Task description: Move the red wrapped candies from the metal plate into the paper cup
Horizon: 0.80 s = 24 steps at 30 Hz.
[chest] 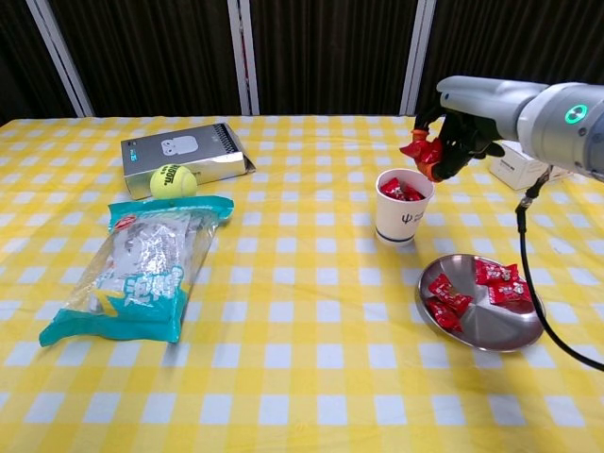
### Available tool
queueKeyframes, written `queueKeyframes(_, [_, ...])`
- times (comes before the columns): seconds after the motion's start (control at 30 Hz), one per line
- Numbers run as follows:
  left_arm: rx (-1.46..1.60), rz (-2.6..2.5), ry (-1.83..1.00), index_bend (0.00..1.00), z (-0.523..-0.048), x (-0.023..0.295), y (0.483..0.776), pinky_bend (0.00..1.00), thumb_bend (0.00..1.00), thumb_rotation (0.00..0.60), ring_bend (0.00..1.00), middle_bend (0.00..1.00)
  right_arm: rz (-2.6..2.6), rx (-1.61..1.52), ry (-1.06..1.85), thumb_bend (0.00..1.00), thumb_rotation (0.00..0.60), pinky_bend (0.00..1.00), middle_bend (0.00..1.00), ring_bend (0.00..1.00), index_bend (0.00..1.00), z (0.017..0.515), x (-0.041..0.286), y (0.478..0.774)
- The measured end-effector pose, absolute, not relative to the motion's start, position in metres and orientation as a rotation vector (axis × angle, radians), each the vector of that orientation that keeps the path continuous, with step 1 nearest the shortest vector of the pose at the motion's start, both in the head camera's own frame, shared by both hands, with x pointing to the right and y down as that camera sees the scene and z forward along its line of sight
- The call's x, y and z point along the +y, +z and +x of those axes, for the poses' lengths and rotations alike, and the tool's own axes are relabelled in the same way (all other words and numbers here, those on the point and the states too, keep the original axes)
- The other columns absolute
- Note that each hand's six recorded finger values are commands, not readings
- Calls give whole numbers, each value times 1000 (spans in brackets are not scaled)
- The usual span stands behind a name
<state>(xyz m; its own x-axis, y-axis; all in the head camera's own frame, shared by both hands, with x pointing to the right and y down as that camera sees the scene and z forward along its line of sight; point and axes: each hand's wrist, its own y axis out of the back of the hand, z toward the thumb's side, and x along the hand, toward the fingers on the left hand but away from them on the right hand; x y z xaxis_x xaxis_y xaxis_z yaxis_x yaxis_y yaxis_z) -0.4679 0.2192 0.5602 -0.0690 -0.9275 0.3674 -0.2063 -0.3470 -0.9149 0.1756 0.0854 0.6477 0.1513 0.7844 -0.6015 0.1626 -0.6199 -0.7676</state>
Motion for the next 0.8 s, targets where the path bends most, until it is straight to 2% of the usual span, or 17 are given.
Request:
queueKeyframes(0.37, [1247,-1586,-1474,0,-469,219,560,0,78,600,0,0,-1902,-893,1540,616,600,846,805,827,584,161,74,681])
queueKeyframes(0.5, [1252,-1586,-1479,0,-470,219,560,0,77,600,0,0,-1912,-889,1540,615,600,846,805,827,545,156,75,689])
queueKeyframes(0.7, [1259,-1588,-1482,0,-472,219,560,0,77,600,0,0,-1909,-900,1535,513,600,846,805,827,481,155,74,692])
queueKeyframes(0.8, [1262,-1586,-1480,0,-473,220,559,0,77,600,0,0,-1904,-905,1530,497,600,846,805,826,450,155,74,692])
